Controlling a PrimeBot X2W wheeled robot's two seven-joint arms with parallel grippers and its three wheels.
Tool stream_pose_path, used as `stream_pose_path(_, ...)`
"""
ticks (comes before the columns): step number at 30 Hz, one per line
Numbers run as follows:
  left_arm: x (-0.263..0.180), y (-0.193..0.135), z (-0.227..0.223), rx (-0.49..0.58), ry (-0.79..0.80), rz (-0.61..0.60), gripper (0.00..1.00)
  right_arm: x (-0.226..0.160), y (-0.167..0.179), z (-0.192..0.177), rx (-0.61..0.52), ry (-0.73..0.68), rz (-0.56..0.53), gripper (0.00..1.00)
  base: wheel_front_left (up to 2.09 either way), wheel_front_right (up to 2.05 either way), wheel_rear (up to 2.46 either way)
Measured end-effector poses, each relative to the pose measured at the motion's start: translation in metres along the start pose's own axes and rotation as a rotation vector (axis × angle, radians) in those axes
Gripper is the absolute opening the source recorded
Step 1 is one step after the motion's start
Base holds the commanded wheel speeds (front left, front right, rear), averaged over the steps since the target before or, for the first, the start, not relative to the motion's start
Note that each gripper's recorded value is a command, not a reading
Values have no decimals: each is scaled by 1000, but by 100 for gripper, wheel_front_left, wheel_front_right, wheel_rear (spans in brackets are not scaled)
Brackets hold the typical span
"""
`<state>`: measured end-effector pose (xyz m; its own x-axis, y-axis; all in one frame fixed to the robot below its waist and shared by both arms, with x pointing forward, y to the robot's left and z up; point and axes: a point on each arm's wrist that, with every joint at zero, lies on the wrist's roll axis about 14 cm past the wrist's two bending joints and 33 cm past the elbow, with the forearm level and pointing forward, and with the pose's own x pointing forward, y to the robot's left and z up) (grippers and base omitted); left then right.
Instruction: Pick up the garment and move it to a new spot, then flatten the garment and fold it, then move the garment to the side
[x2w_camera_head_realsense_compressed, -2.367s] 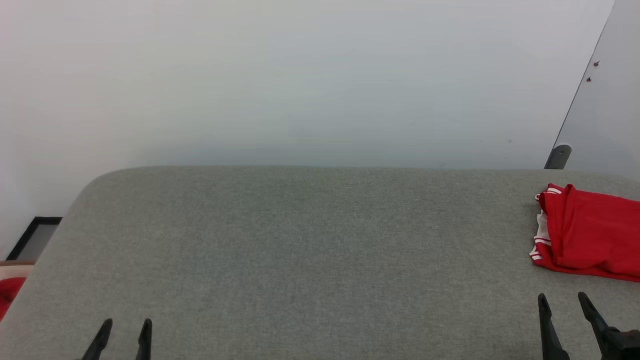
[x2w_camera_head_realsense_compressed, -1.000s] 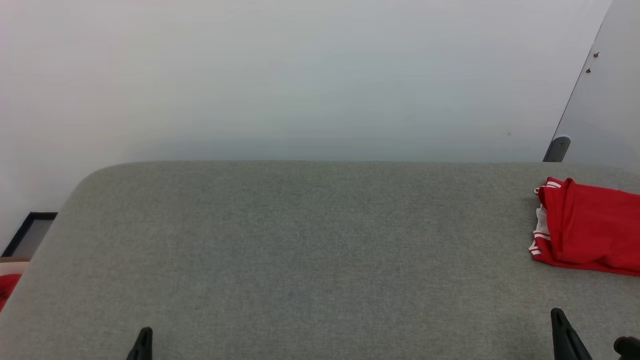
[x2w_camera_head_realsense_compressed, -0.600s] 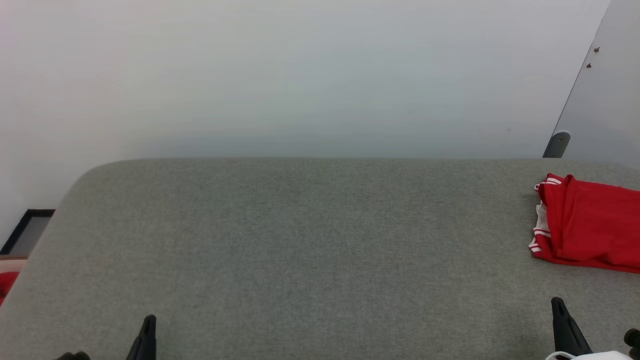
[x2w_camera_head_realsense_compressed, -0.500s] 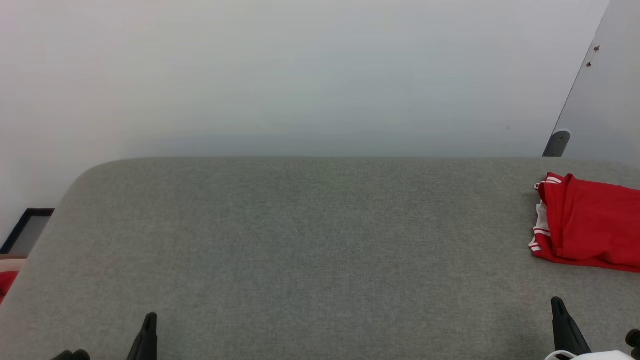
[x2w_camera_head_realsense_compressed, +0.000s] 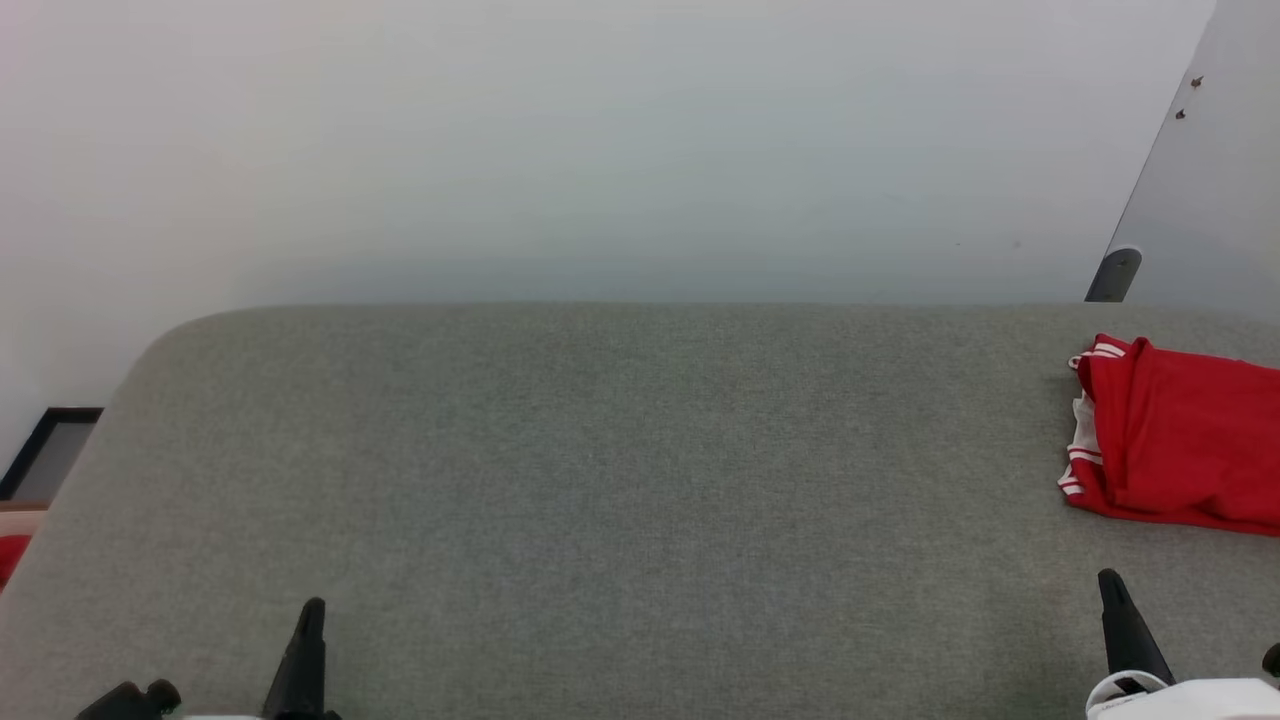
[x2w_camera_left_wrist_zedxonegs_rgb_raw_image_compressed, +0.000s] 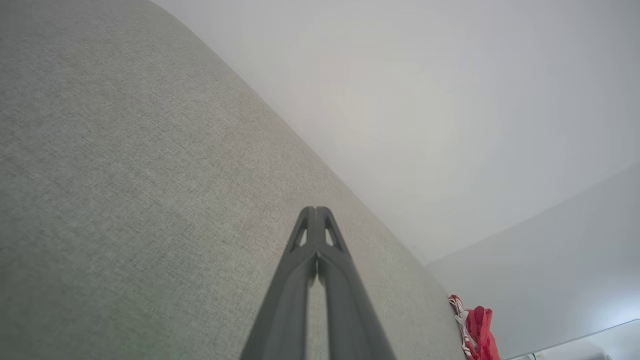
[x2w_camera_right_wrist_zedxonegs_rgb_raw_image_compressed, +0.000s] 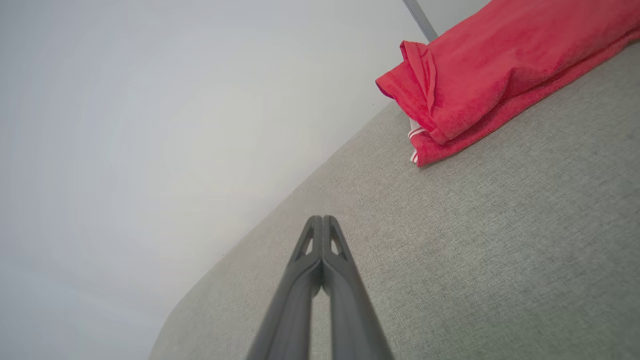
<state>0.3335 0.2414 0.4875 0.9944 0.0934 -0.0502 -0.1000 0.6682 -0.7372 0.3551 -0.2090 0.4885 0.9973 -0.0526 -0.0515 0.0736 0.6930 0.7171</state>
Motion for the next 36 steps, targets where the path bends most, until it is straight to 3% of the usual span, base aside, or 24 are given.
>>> stream_pose_path(36, 25, -21, -11, -395, 34, -23, 0, 17, 10, 3, 411, 15, 21, 0, 0, 0, 0)
